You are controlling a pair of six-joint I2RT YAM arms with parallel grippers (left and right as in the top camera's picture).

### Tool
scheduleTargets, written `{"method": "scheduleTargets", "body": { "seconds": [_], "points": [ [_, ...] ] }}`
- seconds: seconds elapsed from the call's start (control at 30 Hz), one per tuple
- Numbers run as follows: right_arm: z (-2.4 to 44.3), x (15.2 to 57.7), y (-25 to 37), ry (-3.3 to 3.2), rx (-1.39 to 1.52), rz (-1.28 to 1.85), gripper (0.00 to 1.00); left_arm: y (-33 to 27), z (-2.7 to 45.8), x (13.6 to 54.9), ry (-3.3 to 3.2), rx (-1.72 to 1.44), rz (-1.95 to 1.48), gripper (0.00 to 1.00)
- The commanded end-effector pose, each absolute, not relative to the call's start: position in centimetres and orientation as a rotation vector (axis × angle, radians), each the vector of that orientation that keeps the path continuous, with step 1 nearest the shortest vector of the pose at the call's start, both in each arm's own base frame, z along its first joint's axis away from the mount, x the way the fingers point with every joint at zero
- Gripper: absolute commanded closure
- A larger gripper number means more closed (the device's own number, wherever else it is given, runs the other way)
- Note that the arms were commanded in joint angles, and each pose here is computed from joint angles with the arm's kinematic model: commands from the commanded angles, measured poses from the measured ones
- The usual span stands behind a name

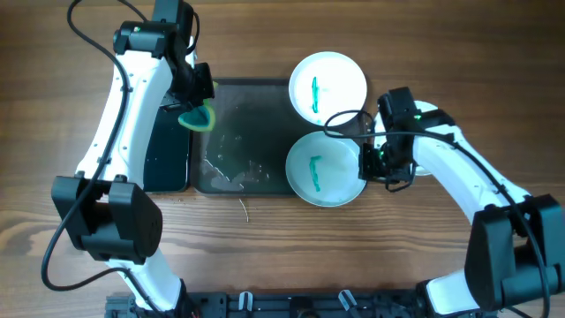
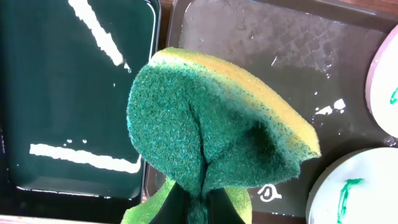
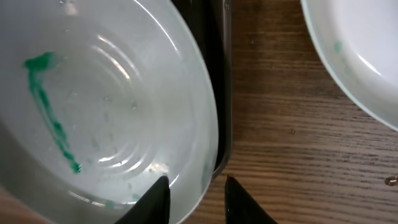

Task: Clean dirty plates on tray and stack at the side
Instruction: 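Grasp the front-right plate with the right gripper and drag it to center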

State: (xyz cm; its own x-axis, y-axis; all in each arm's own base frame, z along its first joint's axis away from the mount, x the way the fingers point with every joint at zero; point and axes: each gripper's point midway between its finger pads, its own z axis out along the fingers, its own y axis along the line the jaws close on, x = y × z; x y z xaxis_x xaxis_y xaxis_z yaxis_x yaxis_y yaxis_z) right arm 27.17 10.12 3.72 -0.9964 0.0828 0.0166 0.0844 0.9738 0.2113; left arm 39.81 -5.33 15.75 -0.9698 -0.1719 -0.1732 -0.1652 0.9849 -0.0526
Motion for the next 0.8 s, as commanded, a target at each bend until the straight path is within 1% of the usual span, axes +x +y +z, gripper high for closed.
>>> {"method": "scheduleTargets", "body": {
  "seconds": [0.0,0.13,0.23,0.33,0.43,0.53,0.63,0.77],
  "points": [
    [2.3,27.0,9.9,-3.130,-0.231,-0.249,0.76,-5.5,16.9,40.2,2.919,-0.215,-0.081,0.96],
    [1.5,27.0,10.0,-3.141,-0.274,-0.261,0.83,-5.5,16.9,40.1,2.920,-0.215,-0.081,0.96],
    [1.5,27.2,10.0,-3.146,-0.273,-0.266,0.84,-5.5,16.9,40.2,2.919,-0.215,-0.081,0.96],
    [1.6,27.3,10.6,-3.150,-0.256,-0.299,0.96,-5.5,16.9,40.2,2.919,-0.216,-0.081,0.96],
    [2.0,27.5,13.6,-3.160,-0.166,-0.425,0.96,-5.6,16.9,40.2,2.919,-0.220,-0.082,0.96],
    [2.9,28.3,16.8,-3.196,-0.194,-0.501,0.96,-5.6,16.9,40.2,2.919,-0.220,-0.082,0.96],
    [4.2,30.2,19.8,-3.279,-0.323,-0.566,0.96,-5.6,16.9,40.1,2.920,-0.219,-0.082,0.96],
    [5.0,31.7,21.8,-3.338,-0.518,-0.620,0.96,-5.6,16.9,40.1,2.920,-0.219,-0.082,0.96]
  ]
}}
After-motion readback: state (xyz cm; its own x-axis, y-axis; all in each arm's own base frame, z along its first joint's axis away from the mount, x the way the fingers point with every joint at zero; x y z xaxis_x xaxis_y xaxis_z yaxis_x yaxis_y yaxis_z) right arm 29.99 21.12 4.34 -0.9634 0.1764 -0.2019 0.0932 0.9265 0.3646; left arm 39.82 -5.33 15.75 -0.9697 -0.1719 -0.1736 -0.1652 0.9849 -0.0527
